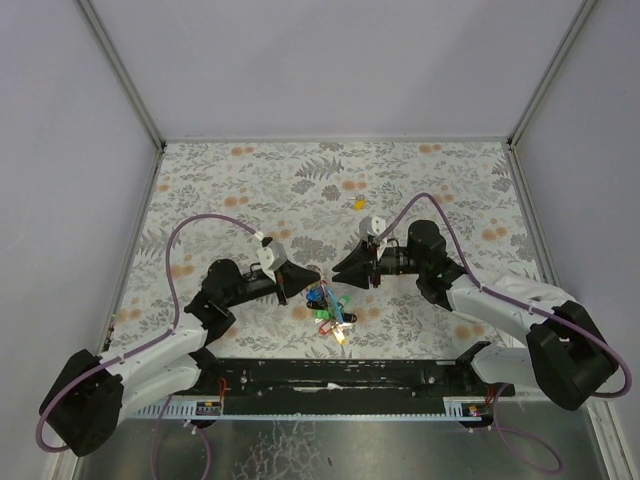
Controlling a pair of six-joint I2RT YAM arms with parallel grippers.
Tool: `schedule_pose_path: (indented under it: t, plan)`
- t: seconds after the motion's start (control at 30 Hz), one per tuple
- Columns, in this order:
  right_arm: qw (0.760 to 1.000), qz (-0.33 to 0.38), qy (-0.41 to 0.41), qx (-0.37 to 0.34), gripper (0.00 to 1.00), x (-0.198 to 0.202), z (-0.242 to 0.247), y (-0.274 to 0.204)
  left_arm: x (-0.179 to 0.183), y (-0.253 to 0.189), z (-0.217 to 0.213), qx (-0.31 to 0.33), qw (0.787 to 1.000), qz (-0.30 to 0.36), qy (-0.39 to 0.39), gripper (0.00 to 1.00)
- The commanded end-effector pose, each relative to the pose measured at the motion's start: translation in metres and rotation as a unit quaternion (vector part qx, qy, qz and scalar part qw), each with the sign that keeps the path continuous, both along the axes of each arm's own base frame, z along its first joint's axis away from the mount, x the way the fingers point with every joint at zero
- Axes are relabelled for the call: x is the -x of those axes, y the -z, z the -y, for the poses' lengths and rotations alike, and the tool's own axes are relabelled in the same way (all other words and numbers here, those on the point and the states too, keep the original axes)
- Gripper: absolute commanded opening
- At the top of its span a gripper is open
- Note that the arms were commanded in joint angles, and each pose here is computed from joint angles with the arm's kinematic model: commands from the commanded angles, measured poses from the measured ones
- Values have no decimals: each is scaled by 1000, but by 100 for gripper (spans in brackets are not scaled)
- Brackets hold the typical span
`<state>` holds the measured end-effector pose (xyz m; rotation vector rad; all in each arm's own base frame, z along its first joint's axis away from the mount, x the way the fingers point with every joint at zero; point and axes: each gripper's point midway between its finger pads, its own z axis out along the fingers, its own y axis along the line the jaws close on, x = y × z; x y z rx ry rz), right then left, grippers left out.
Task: Put the keys on the keyring
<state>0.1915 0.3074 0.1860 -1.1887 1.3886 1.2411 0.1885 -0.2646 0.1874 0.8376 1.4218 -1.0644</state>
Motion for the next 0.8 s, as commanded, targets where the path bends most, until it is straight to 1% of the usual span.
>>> schedule_pose_path:
  t: [0.0,0.17,0.5,0.77]
  plan:
    - [998,56,1,-13,35,-6,0,-22,-6,-14,2,-15,999,45,-11,0]
    - [999,46,11,1,36,-15,-3,-19,-5,-12,4,-23,999,46,-7,0]
    - [999,29,-31,12,37,-11,-11,-17,-5,-15,8,-40,999,36,2,0]
    - [997,35,-57,37,36,-7,-17,-17,-9,-14,14,-86,996,18,-4,0]
